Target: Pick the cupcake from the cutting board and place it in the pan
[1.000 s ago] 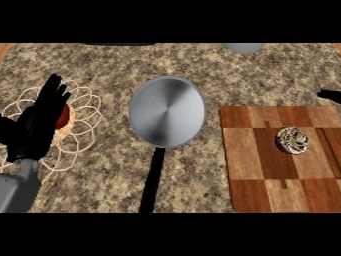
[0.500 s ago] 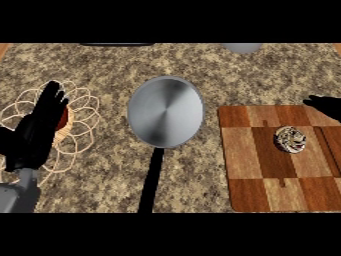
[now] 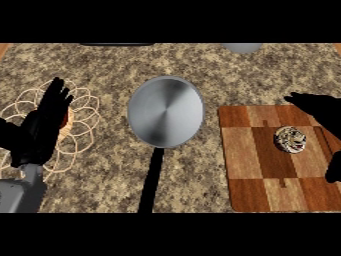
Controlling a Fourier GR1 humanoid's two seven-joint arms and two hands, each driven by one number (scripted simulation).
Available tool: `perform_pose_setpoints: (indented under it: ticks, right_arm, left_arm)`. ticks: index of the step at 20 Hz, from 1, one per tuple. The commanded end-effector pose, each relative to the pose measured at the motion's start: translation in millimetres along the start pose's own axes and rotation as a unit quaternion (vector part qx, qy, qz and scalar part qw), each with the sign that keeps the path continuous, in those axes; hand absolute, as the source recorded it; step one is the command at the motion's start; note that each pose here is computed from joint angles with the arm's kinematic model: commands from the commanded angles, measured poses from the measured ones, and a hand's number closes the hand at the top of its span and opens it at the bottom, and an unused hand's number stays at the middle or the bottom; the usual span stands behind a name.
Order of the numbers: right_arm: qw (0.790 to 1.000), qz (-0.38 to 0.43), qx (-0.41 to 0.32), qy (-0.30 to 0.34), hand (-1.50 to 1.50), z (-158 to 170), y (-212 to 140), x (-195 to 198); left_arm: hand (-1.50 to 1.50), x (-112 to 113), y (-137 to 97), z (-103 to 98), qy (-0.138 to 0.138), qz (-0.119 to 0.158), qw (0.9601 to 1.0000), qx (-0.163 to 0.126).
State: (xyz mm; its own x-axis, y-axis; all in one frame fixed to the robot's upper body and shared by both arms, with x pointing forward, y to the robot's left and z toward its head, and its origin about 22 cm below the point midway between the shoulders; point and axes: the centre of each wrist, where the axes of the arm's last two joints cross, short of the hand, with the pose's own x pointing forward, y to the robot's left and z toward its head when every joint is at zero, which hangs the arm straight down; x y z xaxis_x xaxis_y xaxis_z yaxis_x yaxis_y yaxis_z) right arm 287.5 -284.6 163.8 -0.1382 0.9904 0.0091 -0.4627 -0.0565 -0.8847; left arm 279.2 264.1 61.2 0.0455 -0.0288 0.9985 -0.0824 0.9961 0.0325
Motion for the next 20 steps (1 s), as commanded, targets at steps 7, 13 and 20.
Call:
perform_pose_setpoints:
  ticks: [7, 13, 20]
  right_arm:
    - [0.999, 0.011, 0.012, 0.042, -1.5, -29, 12, -1]
    - [0.999, 0.002, 0.033, 0.024, -1.5, -39, 39, -6]
    - [0.999, 0.004, 0.034, 0.028, -1.5, -60, 35, -13]
  left_arm:
    - [0.0, -18, 3, -2, 0.009, 0.0, 1.0, 0.001]
    - [0.0, -1, 6, 9, 0.001, -0.004, 0.9999, 0.01]
    - [0.0, -4, -3, -3, 0.005, -0.001, 1.0, 0.003]
